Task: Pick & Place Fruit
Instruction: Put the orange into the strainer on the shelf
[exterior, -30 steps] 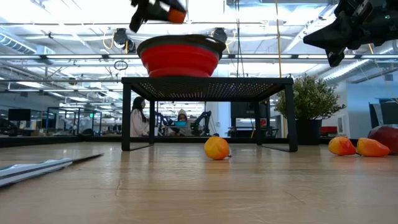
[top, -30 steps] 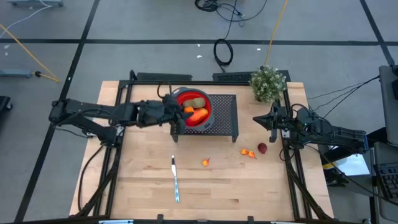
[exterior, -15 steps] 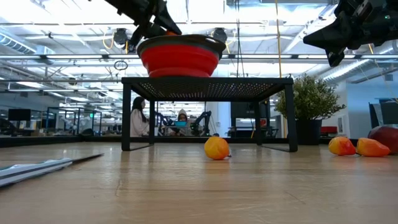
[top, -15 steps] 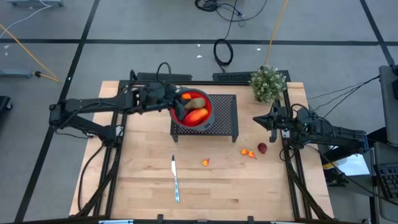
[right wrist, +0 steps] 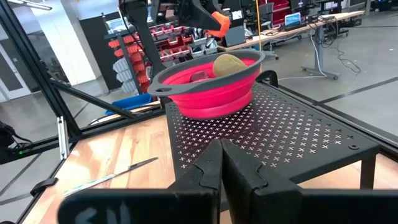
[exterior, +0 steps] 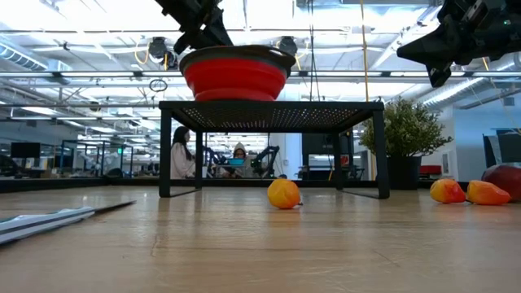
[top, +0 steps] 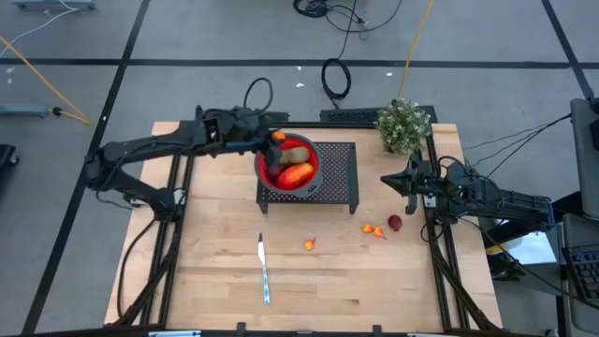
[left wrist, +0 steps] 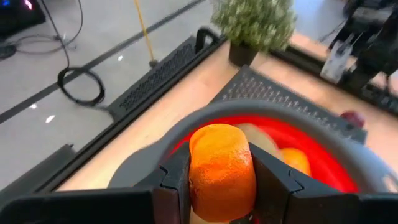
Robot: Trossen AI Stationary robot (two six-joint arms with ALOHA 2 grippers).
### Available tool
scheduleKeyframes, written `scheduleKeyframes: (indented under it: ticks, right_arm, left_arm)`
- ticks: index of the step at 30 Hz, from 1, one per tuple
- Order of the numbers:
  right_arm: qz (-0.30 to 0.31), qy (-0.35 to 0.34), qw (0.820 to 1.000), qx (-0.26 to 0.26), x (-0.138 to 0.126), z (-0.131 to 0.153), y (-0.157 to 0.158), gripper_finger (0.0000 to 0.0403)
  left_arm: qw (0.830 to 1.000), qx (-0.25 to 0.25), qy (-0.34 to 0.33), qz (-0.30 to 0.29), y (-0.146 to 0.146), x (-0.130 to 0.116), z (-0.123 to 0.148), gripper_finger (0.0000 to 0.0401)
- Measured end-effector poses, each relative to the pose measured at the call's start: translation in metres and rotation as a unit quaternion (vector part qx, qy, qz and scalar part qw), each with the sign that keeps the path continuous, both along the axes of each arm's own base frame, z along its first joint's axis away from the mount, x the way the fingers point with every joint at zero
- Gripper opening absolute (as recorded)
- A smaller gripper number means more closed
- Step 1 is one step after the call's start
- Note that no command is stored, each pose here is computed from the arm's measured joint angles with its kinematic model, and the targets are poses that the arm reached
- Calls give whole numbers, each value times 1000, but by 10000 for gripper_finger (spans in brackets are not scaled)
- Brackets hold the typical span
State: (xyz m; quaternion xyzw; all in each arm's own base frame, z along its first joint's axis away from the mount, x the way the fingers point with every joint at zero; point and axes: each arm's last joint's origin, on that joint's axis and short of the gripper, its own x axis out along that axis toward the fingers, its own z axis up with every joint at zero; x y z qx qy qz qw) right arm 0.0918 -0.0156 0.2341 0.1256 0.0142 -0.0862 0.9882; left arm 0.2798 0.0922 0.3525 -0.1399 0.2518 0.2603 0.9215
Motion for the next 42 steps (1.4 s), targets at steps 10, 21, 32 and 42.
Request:
scheduleKeyframes:
  ticks: [10, 21, 32, 42]
  right_arm:
    - [0, 0, 1000, 0, 0, 0, 0, 0]
    - [0, 0, 1000, 0, 0, 0, 0, 0]
    - [0, 0, 1000, 0, 0, 0, 0, 0]
    - [0, 0, 1000, 0, 0, 0, 0, 0]
  left_arm:
    - [998, -28, 56, -10, 8, 12, -13, 117]
    - [995, -49, 91, -3, 8, 12, -22, 117]
    - [992, -70, 108, -3, 2, 20, -33, 117]
    - [990, -73, 121, -1, 1, 23, -39, 117]
